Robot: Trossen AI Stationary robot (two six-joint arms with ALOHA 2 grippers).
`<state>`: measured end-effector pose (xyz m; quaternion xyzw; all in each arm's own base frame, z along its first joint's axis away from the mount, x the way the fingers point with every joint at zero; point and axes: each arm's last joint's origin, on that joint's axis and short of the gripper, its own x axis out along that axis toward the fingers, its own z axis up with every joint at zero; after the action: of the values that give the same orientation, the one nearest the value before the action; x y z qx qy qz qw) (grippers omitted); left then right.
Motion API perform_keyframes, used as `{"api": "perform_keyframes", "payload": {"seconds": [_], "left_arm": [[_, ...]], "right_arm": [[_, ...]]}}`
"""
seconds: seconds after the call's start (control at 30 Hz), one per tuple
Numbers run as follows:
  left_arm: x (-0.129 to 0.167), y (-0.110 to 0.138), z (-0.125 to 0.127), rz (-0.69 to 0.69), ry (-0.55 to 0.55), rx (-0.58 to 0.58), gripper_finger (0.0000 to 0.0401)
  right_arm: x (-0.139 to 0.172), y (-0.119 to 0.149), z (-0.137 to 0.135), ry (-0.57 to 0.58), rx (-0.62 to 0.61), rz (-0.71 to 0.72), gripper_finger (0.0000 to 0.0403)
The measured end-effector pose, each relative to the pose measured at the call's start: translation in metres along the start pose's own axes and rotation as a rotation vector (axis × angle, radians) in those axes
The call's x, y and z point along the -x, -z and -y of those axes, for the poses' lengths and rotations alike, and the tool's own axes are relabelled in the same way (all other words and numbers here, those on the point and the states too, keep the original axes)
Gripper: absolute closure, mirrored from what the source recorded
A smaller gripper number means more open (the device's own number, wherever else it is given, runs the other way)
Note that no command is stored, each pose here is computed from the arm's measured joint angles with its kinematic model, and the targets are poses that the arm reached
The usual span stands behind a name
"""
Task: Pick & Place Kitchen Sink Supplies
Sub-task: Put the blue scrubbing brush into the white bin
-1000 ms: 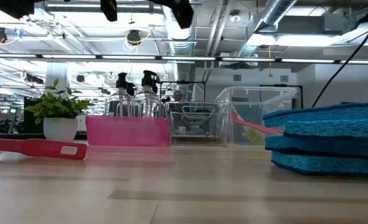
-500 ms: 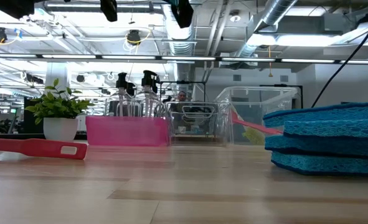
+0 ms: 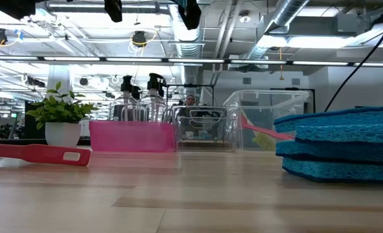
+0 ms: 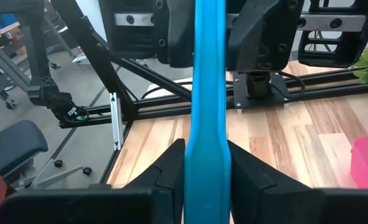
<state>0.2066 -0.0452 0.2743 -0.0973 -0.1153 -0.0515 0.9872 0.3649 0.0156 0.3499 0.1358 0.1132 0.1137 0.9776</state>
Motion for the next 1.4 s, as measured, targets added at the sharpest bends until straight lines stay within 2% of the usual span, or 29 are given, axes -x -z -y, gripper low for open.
{"api": "perform_keyframes", "payload": {"seconds": [0.27, 0.5, 0.7, 0.87, 1.03, 1.23, 1.4], "left_arm": [[0.0, 0.004, 0.0, -0.042, 0.013, -0.008, 0.0254], [0.001, 0.011, 0.0, -0.115, 0.037, -0.002, 0.0231], [0.002, 0.009, 0.0, -0.111, 0.037, -0.001, 0.0226], [0.007, -0.002, 0.0, -0.061, 0.027, -0.031, 0.0228], [0.015, -0.011, -0.002, -0.04, -0.024, -0.056, 0.0228], [0.025, -0.019, -0.003, -0.032, -0.049, -0.078, 0.0228], [0.03, -0.026, -0.003, 0.003, -0.068, -0.073, 0.0229]], "right_arm": [[0.0, 0.0, 0.0, -0.003, 0.0, -0.001, 0.0326], [0.0, 0.0, 0.0, -0.003, 0.0, 0.0, 0.0325], [0.003, -0.014, -0.004, -0.004, 0.011, 0.004, 0.0325], [0.012, -0.034, -0.011, 0.01, 0.048, -0.053, 0.0324], [0.023, -0.053, -0.019, 0.015, 0.084, -0.087, 0.0324], [0.045, -0.072, -0.029, 0.019, 0.13, -0.121, 0.0324], [0.069, -0.078, -0.026, 0.062, 0.114, -0.176, 0.0324]]}}
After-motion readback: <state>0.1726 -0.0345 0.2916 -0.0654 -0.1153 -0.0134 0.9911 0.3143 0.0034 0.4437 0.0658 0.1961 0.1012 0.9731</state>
